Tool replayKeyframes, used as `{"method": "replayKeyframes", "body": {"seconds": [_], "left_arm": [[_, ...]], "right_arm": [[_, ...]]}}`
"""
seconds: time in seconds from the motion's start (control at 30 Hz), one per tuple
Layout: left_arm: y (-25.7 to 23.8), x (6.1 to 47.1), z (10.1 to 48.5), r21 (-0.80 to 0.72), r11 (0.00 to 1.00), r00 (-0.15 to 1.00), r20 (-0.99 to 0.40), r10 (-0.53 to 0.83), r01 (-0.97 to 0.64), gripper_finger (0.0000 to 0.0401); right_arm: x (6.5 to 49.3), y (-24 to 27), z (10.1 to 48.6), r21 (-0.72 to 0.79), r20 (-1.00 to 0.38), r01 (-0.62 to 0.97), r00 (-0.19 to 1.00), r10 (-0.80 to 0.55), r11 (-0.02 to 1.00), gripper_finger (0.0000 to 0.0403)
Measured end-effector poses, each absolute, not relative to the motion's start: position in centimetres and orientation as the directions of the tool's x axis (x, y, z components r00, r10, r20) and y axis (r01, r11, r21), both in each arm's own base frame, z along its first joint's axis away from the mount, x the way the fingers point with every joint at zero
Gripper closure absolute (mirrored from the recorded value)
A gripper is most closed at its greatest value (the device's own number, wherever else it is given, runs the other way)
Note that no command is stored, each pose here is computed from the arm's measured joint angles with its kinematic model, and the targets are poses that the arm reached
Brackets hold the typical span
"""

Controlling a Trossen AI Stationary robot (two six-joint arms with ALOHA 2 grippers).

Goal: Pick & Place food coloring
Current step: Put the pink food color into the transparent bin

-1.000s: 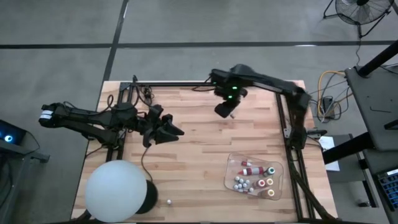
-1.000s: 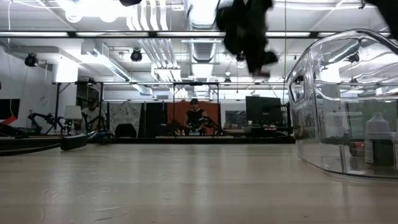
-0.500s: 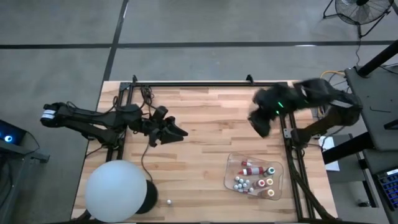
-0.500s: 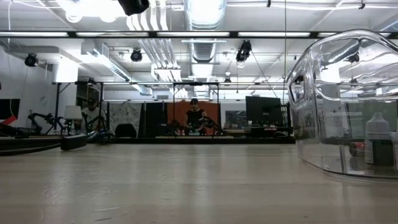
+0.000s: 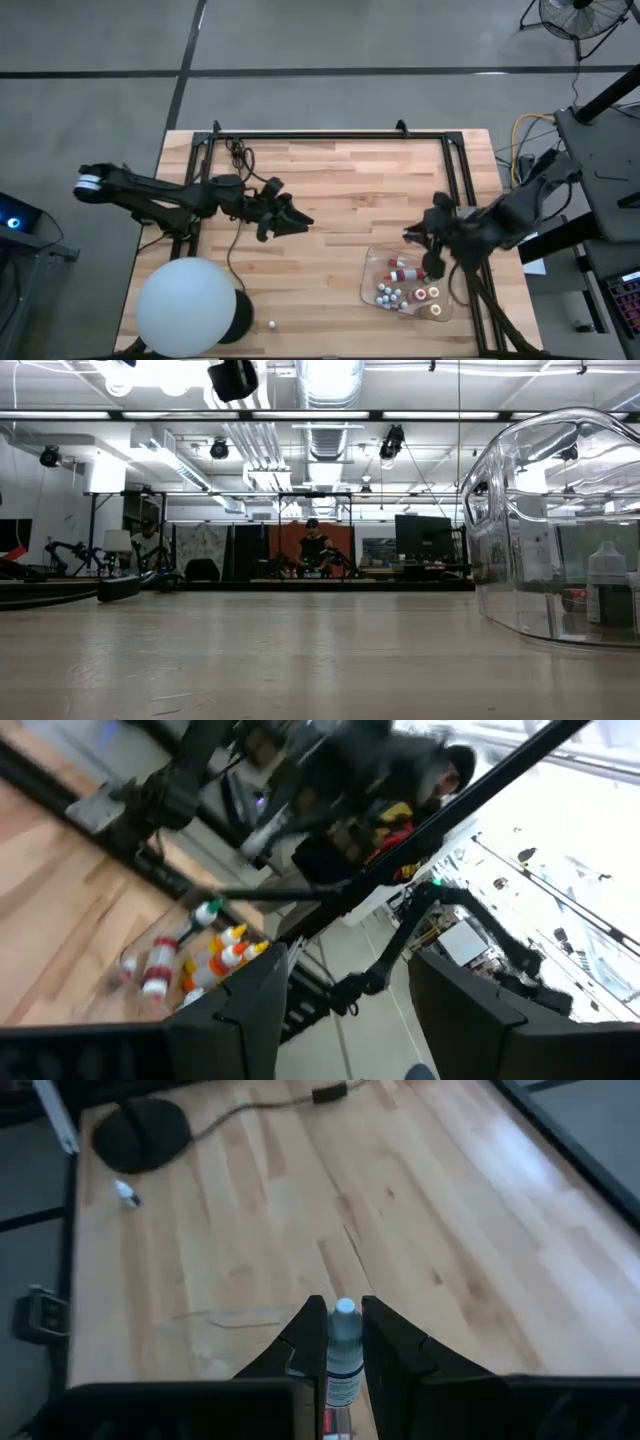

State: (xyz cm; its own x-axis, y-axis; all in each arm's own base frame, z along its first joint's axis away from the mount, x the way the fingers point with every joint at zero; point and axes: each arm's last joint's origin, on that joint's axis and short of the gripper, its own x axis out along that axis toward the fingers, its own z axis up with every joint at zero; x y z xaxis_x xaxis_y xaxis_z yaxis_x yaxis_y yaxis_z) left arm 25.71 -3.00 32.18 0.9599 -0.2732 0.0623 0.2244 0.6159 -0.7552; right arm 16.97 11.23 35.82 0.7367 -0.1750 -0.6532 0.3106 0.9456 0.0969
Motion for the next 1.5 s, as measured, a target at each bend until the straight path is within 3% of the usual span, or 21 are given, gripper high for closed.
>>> {"method": "replayKeyframes", "body": {"seconds": [0.17,0.33,0.7,1.5], "left_arm": [[-3.0,26.6,32.4,-0.718,0.640,0.959,0.154,-0.239,0.275,0.0220],[-3.0,27.1,32.1,-0.720,0.643,0.964,0.160,-0.214,0.262,0.0220],[-3.0,27.2,32.0,-0.725,0.638,0.964,0.160,-0.211,0.260,0.0220],[-3.0,27.2,32.0,-0.729,0.633,0.964,0.159,-0.211,0.259,0.0220]], "right_arm": [[17.5,12.8,30.2,0.135,-0.638,0.312,0.753,-0.158,0.940,0.0369],[18.4,13.9,25.4,0.188,-0.607,0.297,0.785,-0.127,0.936,0.0369],[19.8,15.2,18.4,0.168,-0.601,0.303,0.786,-0.147,0.938,0.0369],[19.6,15.0,13.5,0.105,-0.632,0.300,0.757,-0.170,0.948,0.0369]]}}
